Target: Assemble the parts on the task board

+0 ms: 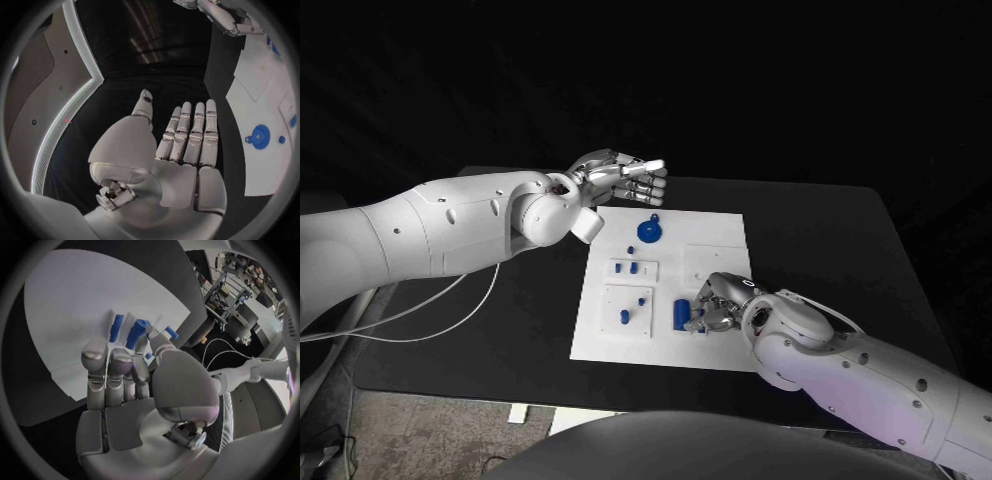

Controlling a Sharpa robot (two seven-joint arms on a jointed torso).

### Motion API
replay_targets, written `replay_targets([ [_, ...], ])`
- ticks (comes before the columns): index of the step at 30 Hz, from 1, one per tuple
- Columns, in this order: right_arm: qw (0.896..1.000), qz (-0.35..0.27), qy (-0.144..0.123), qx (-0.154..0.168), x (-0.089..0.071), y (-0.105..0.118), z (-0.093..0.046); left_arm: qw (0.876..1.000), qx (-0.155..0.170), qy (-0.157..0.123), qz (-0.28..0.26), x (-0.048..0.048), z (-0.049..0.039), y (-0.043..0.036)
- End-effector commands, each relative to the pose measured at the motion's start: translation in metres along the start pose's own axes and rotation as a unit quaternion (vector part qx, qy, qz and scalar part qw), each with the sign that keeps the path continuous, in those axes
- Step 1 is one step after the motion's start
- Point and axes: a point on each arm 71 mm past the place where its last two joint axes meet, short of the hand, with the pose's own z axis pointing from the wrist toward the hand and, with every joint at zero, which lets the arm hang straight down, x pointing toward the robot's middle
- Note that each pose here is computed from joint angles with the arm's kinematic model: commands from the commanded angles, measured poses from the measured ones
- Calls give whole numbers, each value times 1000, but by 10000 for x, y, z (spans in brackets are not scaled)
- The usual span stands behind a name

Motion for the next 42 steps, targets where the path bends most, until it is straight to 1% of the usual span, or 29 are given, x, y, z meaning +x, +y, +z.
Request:
replay_targets([
  [1, 1000, -14, 5, -7, 29, 14, 7, 1000, 3, 10, -1, 29, 8, -7],
  [11, 1000, -20, 3, -7, 66, 34, 31, 1000, 3, 11, -1, 29, 8, -6],
  [15, 1000, -19, -9, -3, 59, 32, 38, 1000, 3, 11, -1, 28, 7, -6],
  [17, 1000, -17, -20, 0, 49, 24, 42, 1000, 3, 10, -1, 27, 7, -5],
  [20, 1000, -15, -26, 2, 43, 17, 45, 1000, 3, 10, -1, 27, 6, -5],
  [24, 1000, -8, -21, 4, 48, -1, 41, 1000, 3, 10, -1, 25, 6, -5],
  [28, 1000, 7, -5, 3, 61, -38, 26, 1000, 2, 10, -1, 20, 3, -4],
  [31, 999, 46, 6, -8, 62, -72, 1, 1000, 2, 9, 0, 13, 0, -4],
  [35, 993, 118, 4, -28, 24, -103, -47, 1000, 2, 6, 0, 0, -3, -3],
  [38, 982, 183, 2, -38, -48, -145, -81, 1000, 3, 2, 1, -12, -4, -4],
  [41, 968, 247, -9, -51, -172, -194, -92, 1000, 5, -2, 1, -23, -1, -6],
  [42, 964, 259, -13, -54, -203, -203, -88, 1000, 6, -3, 1, -27, 0, -7],
])
